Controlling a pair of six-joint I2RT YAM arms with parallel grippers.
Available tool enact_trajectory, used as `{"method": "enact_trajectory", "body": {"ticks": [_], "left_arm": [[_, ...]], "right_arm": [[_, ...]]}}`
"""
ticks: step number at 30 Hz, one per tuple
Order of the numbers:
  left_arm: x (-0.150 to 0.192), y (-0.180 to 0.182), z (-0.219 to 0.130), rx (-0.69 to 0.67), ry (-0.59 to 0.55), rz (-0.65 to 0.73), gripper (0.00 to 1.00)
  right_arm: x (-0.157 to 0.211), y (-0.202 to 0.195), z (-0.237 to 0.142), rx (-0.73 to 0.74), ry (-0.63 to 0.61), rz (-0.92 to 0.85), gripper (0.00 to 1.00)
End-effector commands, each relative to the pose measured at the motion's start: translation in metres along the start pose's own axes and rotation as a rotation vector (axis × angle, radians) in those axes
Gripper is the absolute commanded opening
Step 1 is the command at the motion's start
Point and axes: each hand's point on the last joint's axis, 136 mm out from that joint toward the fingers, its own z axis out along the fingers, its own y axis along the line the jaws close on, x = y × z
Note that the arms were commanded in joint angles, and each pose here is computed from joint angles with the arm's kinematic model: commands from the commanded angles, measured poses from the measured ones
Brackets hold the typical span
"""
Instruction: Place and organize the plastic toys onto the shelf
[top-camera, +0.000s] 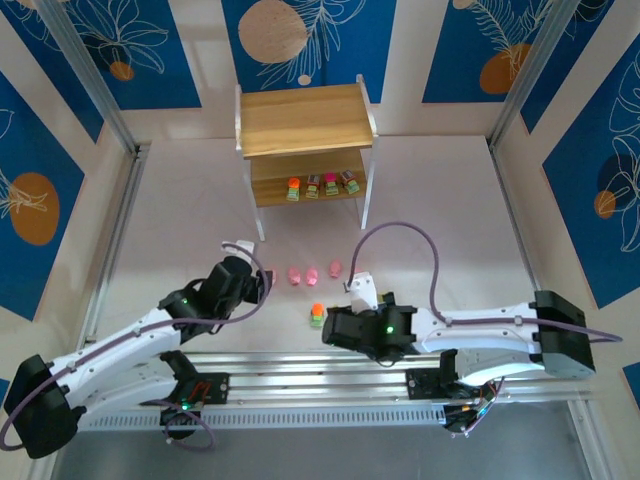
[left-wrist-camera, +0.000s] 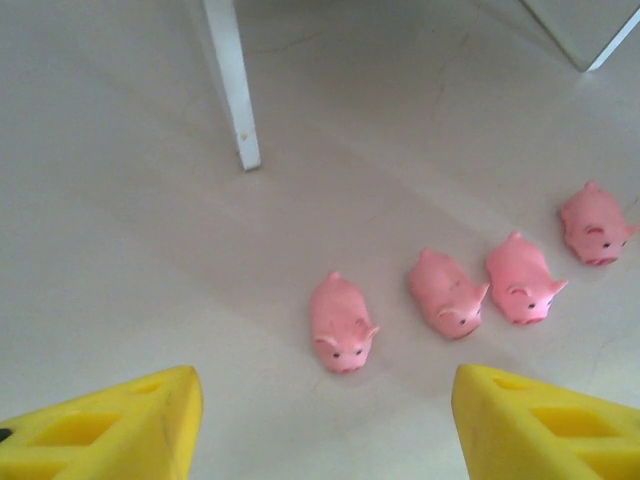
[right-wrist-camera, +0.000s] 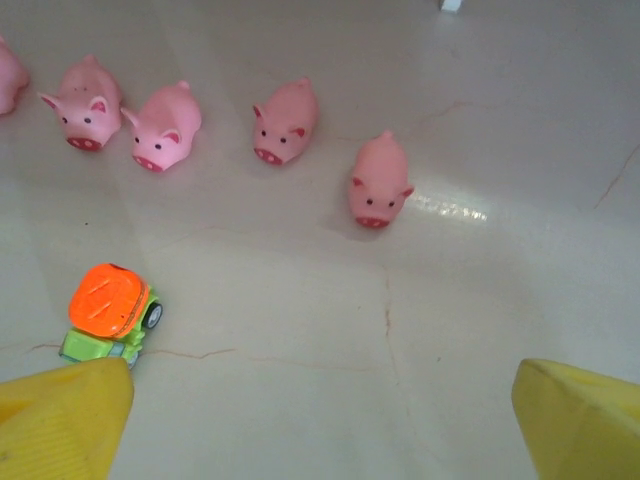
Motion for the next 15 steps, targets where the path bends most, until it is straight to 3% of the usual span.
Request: {"method": "enact_trajectory", "body": {"ticks": [1,15], "left_arm": [[0.015,0.01,-0.002,-0.03,0.019,-0.008,0.7],[0.034,0.015,-0.006,0.003,0.019,-0.033,0.95]], "right_arm": [[-0.006,0.003,-0.004,0.05,-0.02,0.078,0.99],[0.01,0.077,0.011,-0.044,0.088,0.124,0.94]]}}
